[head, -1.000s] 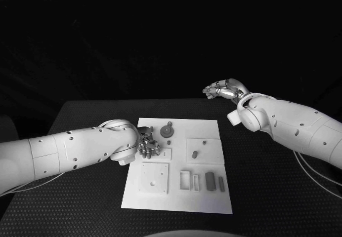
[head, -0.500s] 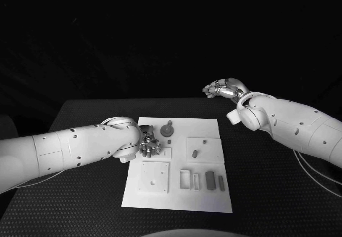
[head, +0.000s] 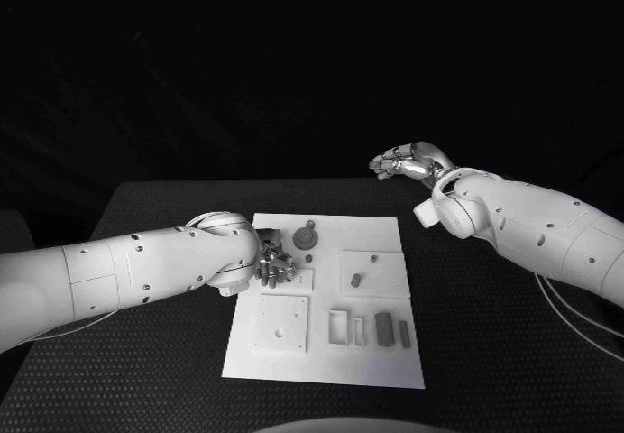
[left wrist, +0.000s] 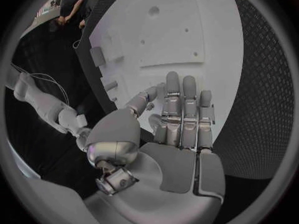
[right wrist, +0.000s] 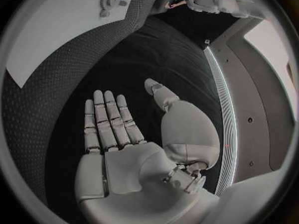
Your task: Assemble the parts on the task board
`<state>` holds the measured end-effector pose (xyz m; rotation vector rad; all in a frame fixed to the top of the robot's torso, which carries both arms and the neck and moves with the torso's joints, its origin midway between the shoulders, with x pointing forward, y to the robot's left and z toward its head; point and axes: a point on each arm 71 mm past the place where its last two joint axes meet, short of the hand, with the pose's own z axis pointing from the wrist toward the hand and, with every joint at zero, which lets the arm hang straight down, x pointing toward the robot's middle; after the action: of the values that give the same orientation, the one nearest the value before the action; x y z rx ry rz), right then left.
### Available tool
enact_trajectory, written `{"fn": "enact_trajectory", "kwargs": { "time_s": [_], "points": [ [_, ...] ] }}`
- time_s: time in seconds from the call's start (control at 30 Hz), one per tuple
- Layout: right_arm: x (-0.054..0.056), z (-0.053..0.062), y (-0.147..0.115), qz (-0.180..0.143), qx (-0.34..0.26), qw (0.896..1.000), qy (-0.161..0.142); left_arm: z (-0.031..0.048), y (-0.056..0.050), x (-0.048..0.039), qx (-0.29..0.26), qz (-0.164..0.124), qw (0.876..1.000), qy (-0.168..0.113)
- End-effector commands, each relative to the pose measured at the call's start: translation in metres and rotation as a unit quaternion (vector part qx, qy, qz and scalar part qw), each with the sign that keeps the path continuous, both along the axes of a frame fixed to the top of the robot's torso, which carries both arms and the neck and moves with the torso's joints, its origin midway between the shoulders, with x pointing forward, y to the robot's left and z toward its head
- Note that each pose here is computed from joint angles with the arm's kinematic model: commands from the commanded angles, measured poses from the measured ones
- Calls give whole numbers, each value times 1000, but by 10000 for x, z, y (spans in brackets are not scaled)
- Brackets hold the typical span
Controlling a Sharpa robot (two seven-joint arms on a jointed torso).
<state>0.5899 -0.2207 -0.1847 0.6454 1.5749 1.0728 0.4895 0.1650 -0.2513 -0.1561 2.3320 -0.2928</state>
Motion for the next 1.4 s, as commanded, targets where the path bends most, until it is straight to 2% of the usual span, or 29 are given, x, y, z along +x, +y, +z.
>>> {"fn": "enact_trajectory", "kwargs": {
  "time_s": [0.03, 0.57, 0.9, 1.4],
  "points": [
    [-5, -5, 18, 10, -2, 1000, 1, -16, -92, -22, -10, -14, 1000, 0],
    [-7, -4, 17, 11, -1, 1000, 1, -21, -121, -16, 4, -25, 1000, 0],
    [-10, -3, 11, 11, -2, 1000, 1, -27, -141, -46, 5, -37, 999, 8],
    [-12, -4, 15, 11, -1, 1000, 0, -20, -108, -26, 6, -29, 1000, -1]
  ]
}}
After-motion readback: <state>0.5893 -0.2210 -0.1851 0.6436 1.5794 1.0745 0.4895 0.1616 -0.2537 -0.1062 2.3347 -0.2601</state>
